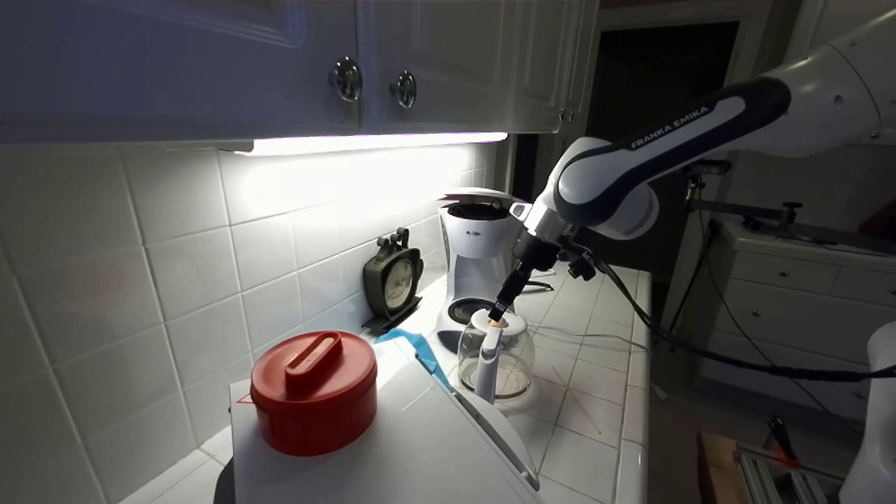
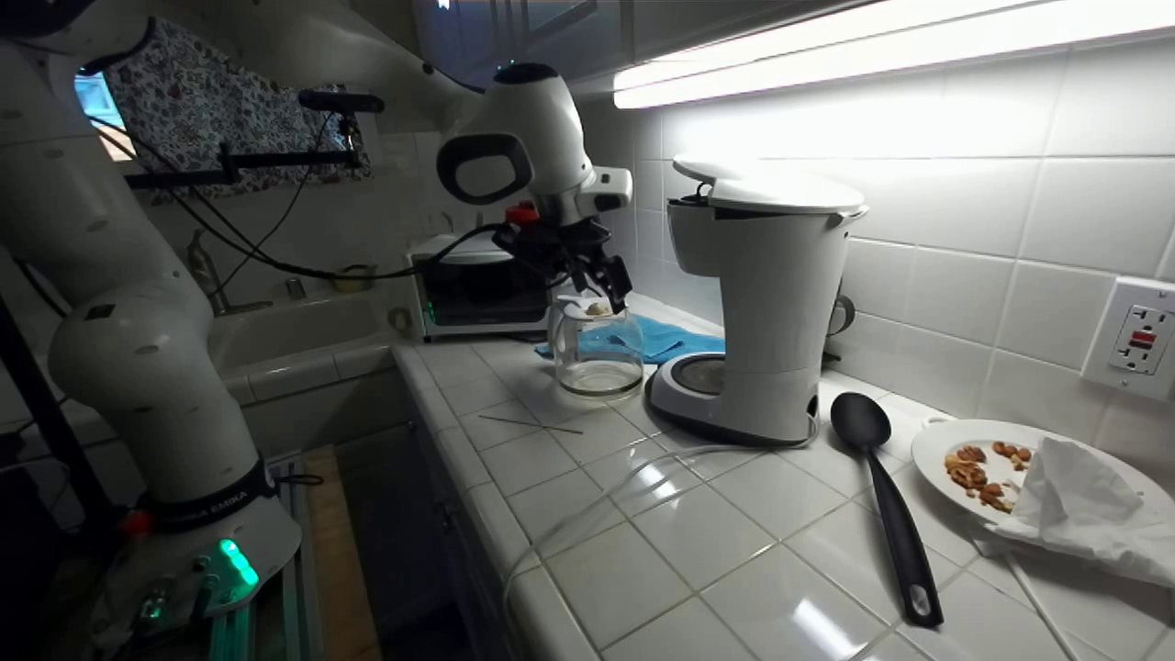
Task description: Remove the coffee pot from the coffee maker
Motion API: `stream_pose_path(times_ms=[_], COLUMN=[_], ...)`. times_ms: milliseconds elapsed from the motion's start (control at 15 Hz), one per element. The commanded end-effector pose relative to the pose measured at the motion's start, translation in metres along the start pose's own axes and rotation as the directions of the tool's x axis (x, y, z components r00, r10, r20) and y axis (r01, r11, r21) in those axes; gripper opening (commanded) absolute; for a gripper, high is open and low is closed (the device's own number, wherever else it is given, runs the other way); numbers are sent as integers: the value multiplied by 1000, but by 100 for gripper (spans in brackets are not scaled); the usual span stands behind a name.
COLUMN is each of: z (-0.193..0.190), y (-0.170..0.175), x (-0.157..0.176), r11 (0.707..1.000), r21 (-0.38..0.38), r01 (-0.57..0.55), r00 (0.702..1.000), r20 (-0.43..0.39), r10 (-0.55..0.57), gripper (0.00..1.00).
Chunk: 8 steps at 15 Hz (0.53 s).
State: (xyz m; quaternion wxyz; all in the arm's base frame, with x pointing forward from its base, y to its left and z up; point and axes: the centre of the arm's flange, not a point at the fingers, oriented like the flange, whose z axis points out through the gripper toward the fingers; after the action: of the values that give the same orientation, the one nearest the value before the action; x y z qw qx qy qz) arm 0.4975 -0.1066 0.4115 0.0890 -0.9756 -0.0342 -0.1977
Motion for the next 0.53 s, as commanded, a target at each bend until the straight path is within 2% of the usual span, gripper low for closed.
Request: stream_pose_path(times_ms=[0,467], z=[9,16], y=[6,7], x=[7,8], r11=[999,998], r21=[40,56], r01=[7,7], r00=[1000,1000], r20=[-8,3], r10=[-7,-7], gripper=[100,100])
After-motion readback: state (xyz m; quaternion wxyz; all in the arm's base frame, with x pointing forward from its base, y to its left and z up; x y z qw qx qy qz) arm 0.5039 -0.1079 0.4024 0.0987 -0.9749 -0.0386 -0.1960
